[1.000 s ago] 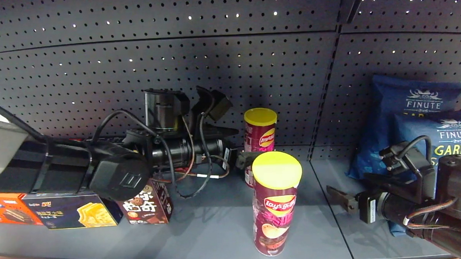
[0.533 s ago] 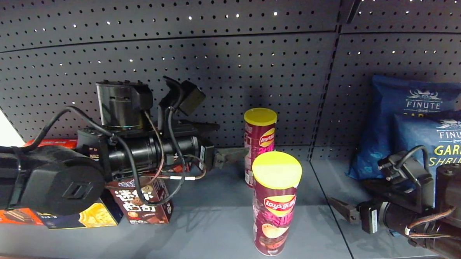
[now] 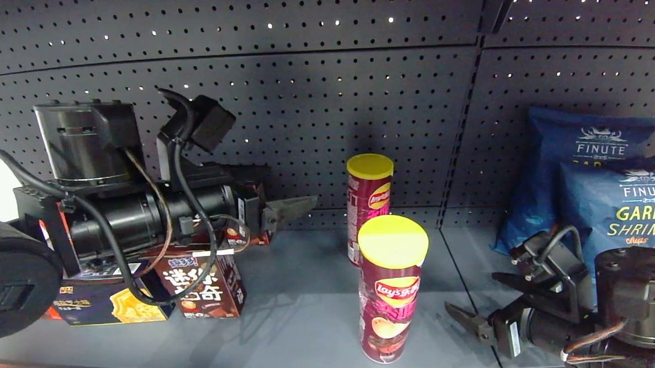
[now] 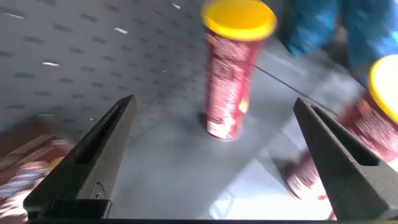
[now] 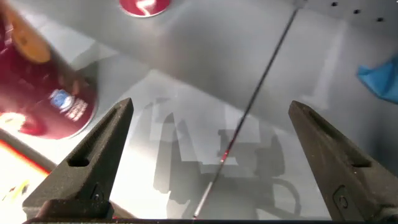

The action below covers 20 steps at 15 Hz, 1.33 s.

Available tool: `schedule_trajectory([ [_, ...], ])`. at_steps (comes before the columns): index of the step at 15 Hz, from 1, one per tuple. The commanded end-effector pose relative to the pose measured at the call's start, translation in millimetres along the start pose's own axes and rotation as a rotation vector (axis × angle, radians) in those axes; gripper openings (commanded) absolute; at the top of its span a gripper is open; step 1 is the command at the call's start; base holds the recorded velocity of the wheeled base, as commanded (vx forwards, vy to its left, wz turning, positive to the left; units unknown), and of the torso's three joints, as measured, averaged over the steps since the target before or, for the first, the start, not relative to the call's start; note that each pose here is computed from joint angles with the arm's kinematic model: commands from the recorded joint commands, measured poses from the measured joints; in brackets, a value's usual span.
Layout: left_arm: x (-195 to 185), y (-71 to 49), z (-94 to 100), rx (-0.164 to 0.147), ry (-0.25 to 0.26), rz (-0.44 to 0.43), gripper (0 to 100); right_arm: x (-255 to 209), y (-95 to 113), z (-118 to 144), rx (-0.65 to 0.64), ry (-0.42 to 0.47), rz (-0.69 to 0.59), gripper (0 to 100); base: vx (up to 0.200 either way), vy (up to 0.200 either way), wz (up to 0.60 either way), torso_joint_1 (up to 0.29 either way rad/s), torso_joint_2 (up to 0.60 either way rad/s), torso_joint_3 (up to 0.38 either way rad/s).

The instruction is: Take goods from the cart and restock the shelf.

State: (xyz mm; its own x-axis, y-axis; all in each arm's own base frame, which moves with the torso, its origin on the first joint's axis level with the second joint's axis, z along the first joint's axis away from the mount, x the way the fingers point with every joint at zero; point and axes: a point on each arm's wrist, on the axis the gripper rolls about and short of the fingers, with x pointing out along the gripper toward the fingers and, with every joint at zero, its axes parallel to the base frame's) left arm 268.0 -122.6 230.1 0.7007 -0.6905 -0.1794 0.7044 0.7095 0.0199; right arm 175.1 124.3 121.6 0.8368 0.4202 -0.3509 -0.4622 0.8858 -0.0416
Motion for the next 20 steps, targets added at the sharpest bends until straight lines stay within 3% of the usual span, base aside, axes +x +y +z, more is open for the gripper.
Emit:
schedule_trajectory([
  [1, -9, 0.0, 7.8, 0.006, -0.025, 0.047, 100, 2, 9, -2, -0.016, 0.012, 0.035, 100, 0.0, 0.0, 0.0, 0.0, 0.0, 0.0],
  [7, -18, -2.0, 8.3, 0.004, -0.028, 0.086, 100, 11, 13, 1, -0.036, 0.009, 0.048, 100, 0.0, 0.0, 0.0, 0.0, 0.0, 0.0],
  [20, -19, -2.7, -1.7, -0.002, -0.002, 0.085, 100, 28, 35, 6, -0.067, 0.009, 0.111, 100, 0.0, 0.0, 0.0, 0.0, 0.0, 0.0],
])
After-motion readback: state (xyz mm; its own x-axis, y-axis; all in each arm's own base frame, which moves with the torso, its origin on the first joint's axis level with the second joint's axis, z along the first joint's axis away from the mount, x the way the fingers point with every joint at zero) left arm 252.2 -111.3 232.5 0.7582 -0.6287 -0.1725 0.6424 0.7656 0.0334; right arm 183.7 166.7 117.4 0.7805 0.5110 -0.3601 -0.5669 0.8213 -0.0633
